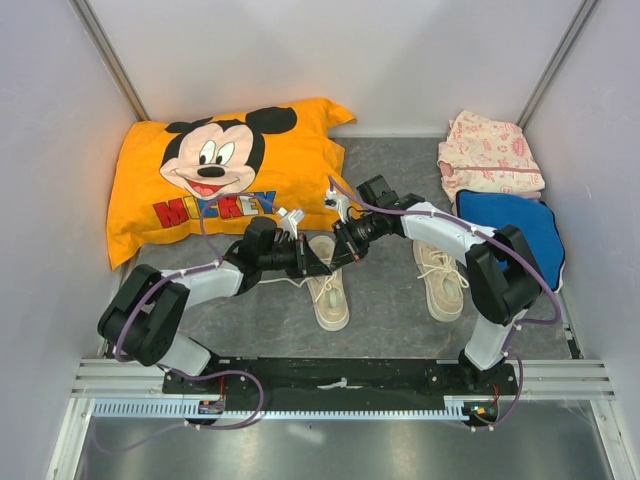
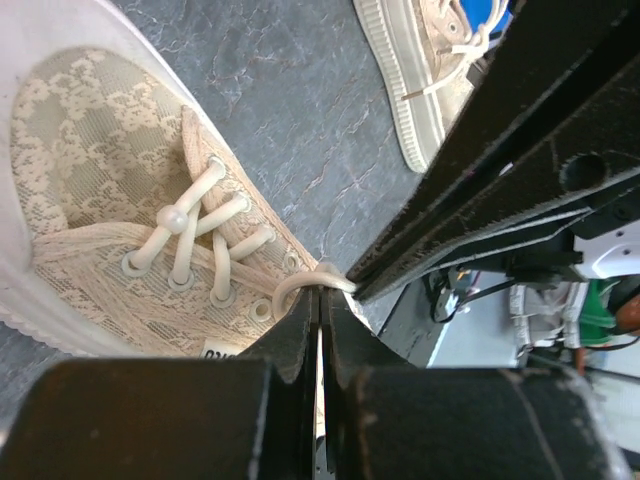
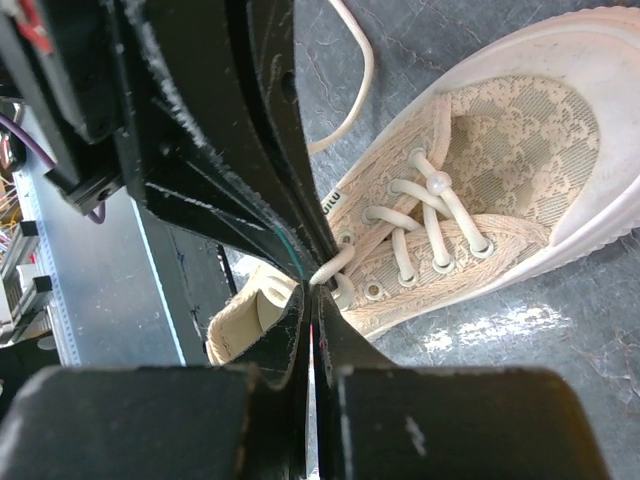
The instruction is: Tie the shoes
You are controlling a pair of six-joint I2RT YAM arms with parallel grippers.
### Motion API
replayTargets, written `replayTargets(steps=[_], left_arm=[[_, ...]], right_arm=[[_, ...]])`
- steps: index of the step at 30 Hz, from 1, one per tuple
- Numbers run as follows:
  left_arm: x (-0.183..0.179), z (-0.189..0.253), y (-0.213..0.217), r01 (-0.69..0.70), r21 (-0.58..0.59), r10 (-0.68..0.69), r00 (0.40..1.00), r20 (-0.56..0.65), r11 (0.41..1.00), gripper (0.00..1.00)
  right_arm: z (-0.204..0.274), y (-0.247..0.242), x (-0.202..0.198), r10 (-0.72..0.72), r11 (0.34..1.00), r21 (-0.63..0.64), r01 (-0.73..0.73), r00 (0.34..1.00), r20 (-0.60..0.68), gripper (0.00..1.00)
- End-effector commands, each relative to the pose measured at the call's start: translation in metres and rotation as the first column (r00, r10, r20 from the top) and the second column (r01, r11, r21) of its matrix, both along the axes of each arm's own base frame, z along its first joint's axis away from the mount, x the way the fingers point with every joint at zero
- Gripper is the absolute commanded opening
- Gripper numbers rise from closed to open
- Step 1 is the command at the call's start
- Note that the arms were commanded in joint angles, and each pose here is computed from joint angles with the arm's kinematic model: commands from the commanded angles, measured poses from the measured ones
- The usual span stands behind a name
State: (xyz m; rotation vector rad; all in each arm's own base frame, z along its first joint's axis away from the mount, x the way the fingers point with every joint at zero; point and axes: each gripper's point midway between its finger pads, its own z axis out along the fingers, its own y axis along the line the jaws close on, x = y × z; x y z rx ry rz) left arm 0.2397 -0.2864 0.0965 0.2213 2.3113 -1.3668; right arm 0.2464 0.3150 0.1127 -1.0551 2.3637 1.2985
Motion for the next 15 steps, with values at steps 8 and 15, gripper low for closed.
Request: replayTargets(steps=[8, 15], left_arm=[[0.004, 0.012, -0.009, -0.048, -0.155, 0.045, 0.999, -0.028, 0.987, 0.01], [0.005, 0.008, -0.013, -0.051, -0.180, 0.041, 0.997, -0.063, 0.982, 0.01]], right_arm=[[0.015, 0.013, -0.009, 0.016, 0.997, 0.081, -0.013, 0.999, -0.032, 0.08], [0.012, 0.016, -0.011, 0.004, 0.997, 0.082, -0.001, 0.999, -0.040, 0.09]])
